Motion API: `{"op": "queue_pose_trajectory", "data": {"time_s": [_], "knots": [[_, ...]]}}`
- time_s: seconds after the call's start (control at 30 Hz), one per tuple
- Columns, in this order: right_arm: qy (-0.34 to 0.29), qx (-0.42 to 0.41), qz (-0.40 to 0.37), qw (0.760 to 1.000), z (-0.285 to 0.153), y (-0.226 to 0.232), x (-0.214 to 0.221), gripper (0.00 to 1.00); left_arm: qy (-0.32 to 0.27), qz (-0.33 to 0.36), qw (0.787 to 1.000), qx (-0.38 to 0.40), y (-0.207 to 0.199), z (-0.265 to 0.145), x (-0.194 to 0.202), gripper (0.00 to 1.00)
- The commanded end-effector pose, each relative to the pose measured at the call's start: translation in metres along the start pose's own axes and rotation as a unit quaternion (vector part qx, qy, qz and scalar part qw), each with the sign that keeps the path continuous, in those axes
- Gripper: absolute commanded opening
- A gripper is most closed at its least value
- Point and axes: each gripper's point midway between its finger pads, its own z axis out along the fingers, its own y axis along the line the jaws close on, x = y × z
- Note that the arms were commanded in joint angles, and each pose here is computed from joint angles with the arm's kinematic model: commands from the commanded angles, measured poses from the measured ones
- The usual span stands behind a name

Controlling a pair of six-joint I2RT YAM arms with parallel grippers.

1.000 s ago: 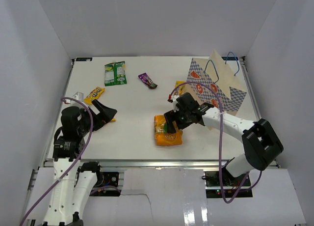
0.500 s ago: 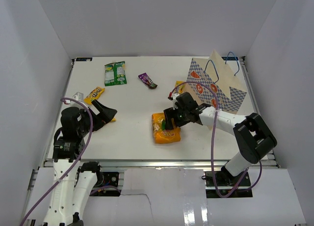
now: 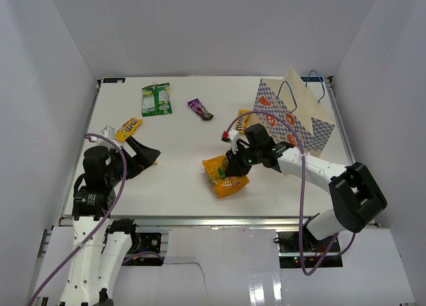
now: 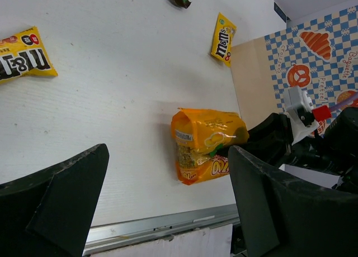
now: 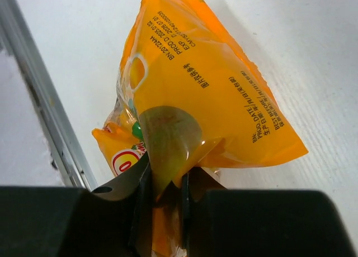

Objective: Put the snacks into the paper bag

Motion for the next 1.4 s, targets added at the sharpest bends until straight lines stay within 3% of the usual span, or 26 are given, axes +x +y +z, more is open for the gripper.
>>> {"op": "queue_pose_trajectory", "data": {"time_s": [0.0,0.27,0.5,0.63,0.87,0.97,1.0,1.2,1.37], "knots": [[-0.037,-0.097,-0.137,0.985,-0.020,0.034,-0.020,0.08,-0.002,0.004,1.000,0.015,-0.004,-0.003,0.002,0.98],[-0.097,-0.190,-0.272,0.938,-0.065,0.079,-0.070,0.08,-0.003,0.006,1.000,0.024,-0.005,-0.005,0.005,0.98],[-0.195,-0.152,-0.347,0.905,-0.129,0.101,-0.150,0.08,-0.001,0.009,1.000,0.024,-0.003,-0.003,0.007,0.98],[-0.275,-0.082,-0.389,0.876,-0.203,0.107,-0.222,0.08,-0.003,0.012,1.000,0.025,-0.002,-0.002,0.006,0.98],[-0.361,0.098,-0.411,0.831,-0.328,0.067,-0.308,0.08,0.000,0.015,0.999,0.030,-0.002,0.003,0.007,0.98],[-0.375,0.182,-0.385,0.823,-0.369,0.032,-0.326,0.08,0.003,0.017,0.999,0.033,-0.002,0.005,0.008,0.98],[-0.383,0.217,-0.386,0.811,-0.393,0.025,-0.331,0.08,0.004,0.017,0.999,0.034,-0.002,0.005,0.009,0.98],[-0.377,0.322,-0.331,0.803,-0.430,-0.037,-0.325,0.08,0.006,0.020,0.999,0.036,-0.002,0.008,0.008,0.98],[-0.325,0.383,-0.279,0.818,-0.423,-0.097,-0.282,0.08,0.010,0.022,0.999,0.037,-0.001,0.011,0.010,0.98]]}}
